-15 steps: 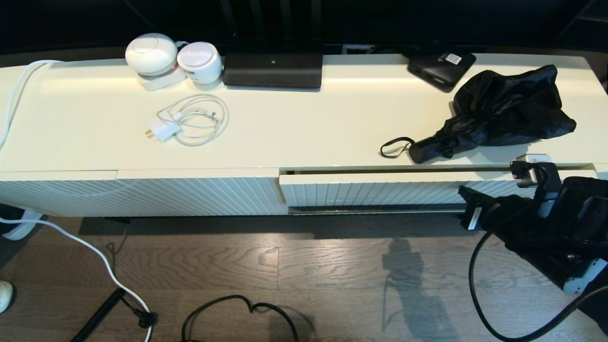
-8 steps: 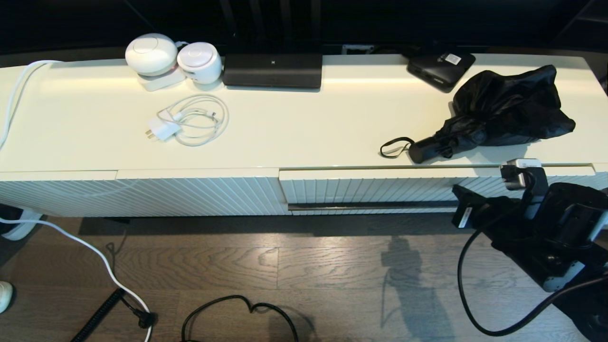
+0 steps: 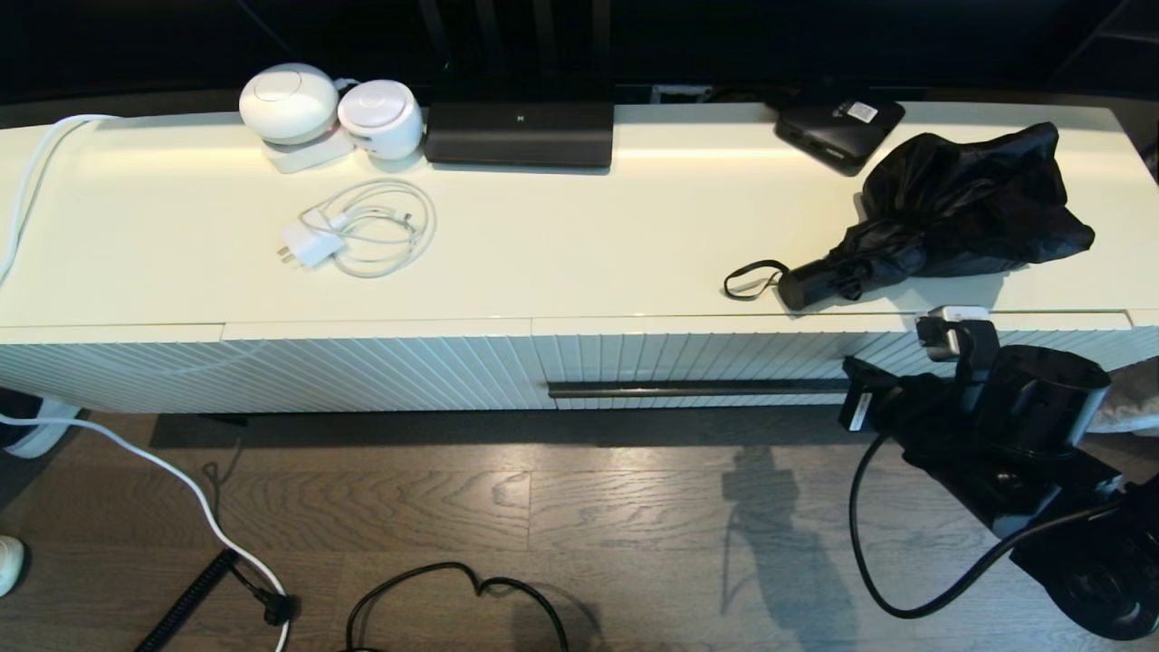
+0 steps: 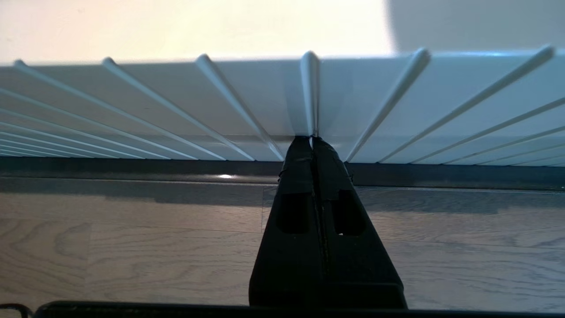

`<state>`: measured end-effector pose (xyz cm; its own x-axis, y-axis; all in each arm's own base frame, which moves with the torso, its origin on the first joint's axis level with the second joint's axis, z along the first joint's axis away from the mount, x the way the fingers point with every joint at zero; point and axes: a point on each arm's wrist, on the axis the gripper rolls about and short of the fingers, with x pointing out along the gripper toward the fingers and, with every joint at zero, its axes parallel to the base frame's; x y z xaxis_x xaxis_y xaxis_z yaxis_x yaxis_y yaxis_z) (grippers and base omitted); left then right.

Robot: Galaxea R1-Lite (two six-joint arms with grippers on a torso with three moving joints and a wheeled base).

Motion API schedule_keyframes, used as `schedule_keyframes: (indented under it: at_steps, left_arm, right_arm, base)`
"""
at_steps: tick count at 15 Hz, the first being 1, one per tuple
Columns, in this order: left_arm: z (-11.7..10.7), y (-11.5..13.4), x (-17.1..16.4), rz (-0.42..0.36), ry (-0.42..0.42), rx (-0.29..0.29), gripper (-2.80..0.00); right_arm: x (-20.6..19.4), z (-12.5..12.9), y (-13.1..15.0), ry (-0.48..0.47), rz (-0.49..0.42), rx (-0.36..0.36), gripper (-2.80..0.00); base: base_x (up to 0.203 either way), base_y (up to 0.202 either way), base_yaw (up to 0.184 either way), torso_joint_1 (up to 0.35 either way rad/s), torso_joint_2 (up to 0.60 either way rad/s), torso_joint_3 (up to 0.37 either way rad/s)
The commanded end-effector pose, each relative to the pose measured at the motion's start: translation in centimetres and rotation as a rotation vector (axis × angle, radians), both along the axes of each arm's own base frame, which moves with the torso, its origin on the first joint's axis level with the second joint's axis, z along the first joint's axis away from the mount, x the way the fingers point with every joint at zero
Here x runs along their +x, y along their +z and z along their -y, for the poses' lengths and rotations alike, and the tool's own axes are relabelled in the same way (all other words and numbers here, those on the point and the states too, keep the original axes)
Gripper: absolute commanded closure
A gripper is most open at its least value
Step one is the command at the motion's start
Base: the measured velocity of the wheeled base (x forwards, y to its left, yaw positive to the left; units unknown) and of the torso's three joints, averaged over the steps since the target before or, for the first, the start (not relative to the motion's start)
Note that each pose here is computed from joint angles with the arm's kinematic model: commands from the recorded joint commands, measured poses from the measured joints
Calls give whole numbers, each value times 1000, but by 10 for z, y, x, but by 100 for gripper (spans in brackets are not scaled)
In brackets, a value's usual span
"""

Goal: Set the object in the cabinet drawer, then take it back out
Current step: Close the drawer

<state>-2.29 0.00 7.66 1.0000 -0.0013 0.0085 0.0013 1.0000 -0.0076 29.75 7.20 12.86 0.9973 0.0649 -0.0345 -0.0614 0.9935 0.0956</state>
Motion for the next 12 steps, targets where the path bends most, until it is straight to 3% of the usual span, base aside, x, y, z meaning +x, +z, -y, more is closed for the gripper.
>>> schedule_keyframes:
  at_steps: [1, 3, 8, 12]
  left_arm:
    - [0, 0, 0, -1, 0, 0, 0]
    - [0, 0, 0, -1, 1, 0, 0]
    - [0, 0, 0, -1, 1, 0, 0]
    - [0, 0, 0, -1, 1, 0, 0]
  right_arm:
    - [7, -2, 0, -1, 18, 5, 0]
    - [8, -2, -4, -3, 7, 3, 0]
    - [-12, 3, 19, -3, 33, 4, 0]
    - [-52, 14, 40, 2, -150, -38, 0]
  base:
    - [0, 0, 0, 0, 0, 0]
    - [0, 0, 0, 0, 0, 0]
    - [0, 0, 0, 0, 0, 0]
    - [0, 0, 0, 0, 0, 0]
